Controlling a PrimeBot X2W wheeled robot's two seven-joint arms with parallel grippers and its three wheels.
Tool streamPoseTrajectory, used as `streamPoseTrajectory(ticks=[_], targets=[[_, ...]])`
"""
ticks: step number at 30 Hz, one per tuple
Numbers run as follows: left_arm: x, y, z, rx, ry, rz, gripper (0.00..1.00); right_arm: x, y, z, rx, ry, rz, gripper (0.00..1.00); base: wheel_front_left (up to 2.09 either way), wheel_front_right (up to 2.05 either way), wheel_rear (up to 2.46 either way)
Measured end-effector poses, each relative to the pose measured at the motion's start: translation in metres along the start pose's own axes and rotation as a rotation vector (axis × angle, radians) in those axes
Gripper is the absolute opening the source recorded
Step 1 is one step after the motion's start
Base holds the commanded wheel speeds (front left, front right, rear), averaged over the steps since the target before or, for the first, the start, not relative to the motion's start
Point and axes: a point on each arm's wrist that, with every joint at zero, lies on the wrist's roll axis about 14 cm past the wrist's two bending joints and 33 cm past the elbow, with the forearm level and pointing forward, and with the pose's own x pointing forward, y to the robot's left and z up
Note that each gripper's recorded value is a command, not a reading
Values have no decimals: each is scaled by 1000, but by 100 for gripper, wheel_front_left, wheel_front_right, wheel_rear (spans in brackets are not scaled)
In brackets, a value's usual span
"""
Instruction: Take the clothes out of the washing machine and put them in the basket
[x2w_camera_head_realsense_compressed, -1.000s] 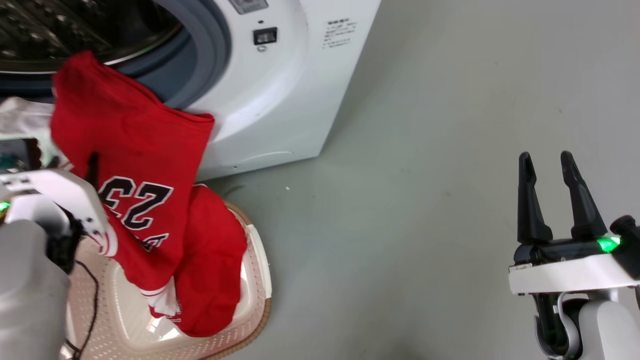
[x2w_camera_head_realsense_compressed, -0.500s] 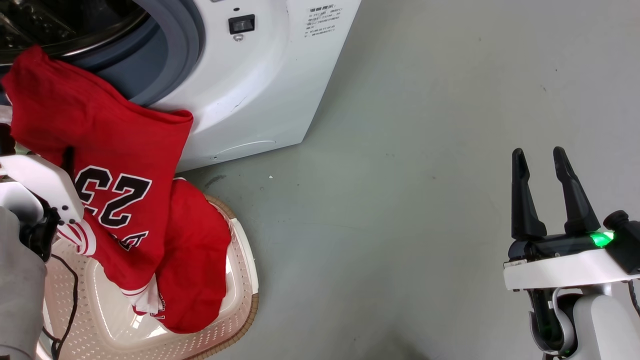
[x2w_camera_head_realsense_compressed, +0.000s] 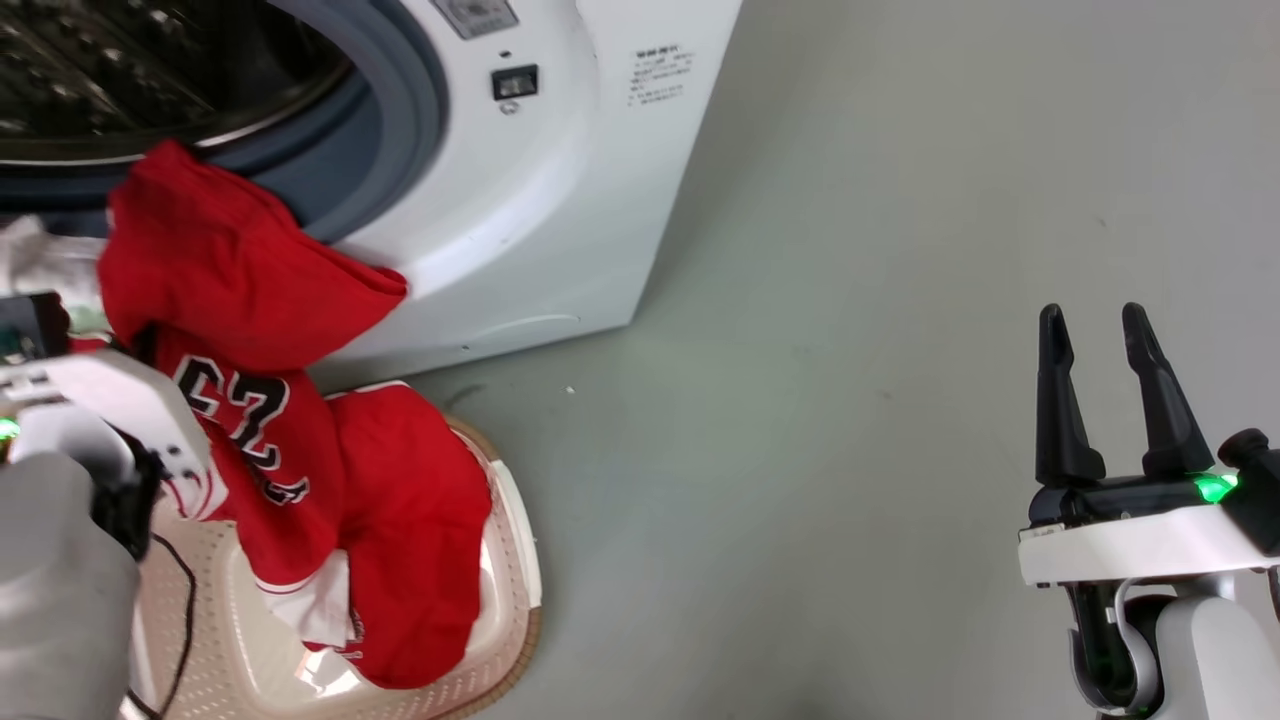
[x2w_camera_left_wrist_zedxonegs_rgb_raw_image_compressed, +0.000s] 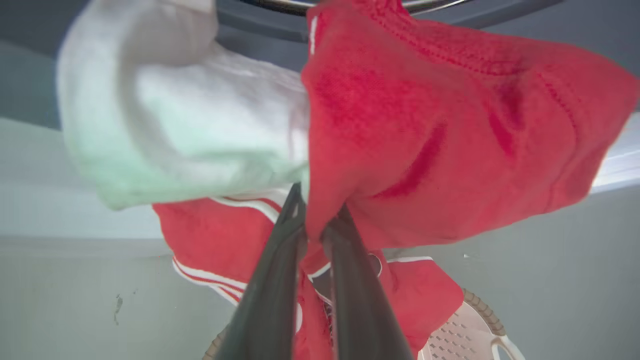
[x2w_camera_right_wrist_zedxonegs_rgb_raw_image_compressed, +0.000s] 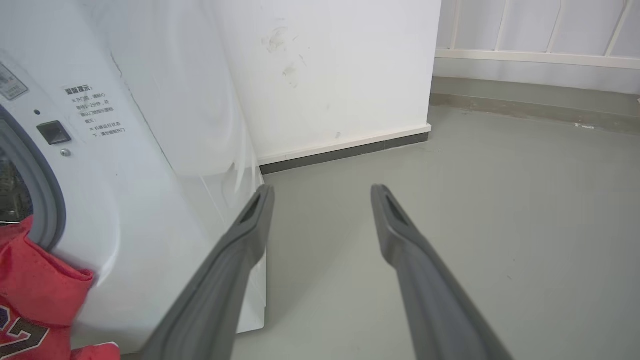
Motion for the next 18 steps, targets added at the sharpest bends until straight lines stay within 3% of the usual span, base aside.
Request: streamPoseTrajectory(ticks=[12, 18], targets=[[-63, -12, 18, -26, -179, -16, 0, -14, 13, 24, -2, -47, 44, 100, 0, 0, 0], [-100, -22, 3, -35, -208, -24, 0, -21, 21, 39, 0, -71, 72, 100, 0, 0, 0]])
